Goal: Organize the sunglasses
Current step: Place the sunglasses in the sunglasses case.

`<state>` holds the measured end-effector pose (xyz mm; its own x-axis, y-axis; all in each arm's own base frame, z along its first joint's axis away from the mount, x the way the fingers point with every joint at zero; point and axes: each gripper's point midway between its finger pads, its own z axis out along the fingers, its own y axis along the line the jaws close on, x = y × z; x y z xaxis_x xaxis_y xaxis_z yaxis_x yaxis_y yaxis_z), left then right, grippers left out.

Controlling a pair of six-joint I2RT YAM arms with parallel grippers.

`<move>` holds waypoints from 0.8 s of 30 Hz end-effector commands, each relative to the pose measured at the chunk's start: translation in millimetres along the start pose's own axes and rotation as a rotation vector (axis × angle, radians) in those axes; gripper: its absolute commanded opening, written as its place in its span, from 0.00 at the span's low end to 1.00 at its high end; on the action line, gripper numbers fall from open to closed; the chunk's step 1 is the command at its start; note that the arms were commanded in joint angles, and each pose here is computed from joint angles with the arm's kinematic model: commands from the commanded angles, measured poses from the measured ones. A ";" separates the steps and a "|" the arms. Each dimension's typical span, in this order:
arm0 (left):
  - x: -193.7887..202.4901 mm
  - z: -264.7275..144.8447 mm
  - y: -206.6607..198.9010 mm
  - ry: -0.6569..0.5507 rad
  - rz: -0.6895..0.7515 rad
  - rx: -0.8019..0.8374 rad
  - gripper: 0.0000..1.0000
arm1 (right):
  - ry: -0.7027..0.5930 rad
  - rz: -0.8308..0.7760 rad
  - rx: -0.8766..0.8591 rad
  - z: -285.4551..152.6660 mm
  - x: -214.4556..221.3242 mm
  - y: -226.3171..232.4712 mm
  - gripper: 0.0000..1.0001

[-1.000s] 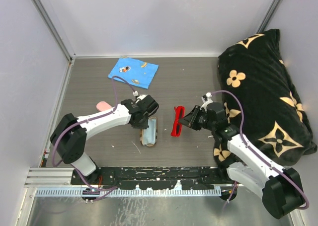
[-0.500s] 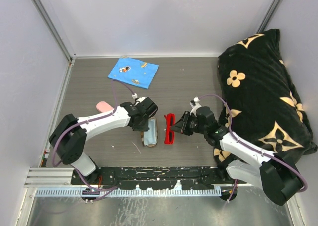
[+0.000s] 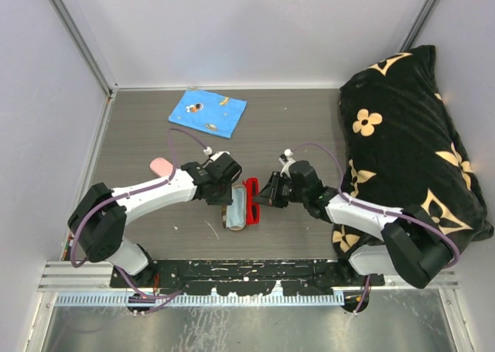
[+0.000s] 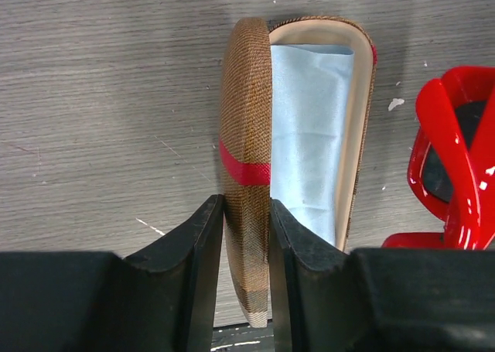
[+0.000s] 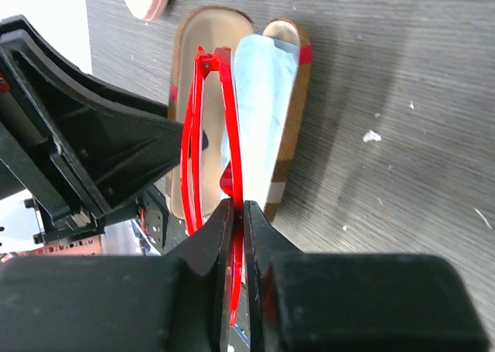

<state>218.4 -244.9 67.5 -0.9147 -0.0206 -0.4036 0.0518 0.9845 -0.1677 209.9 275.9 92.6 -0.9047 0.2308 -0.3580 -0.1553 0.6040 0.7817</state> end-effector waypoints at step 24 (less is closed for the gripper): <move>-9.7 -22.4 -18.7 -0.048 -0.031 0.118 0.33 | -0.041 0.006 -0.061 39.3 -10.8 35.1 0.00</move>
<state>214.2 -251.2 79.0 -0.9135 -0.0304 -0.4057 0.0670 0.9724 -0.2237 214.2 306.6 77.5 -0.9177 0.2325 -0.3222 -0.1216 0.6077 0.7848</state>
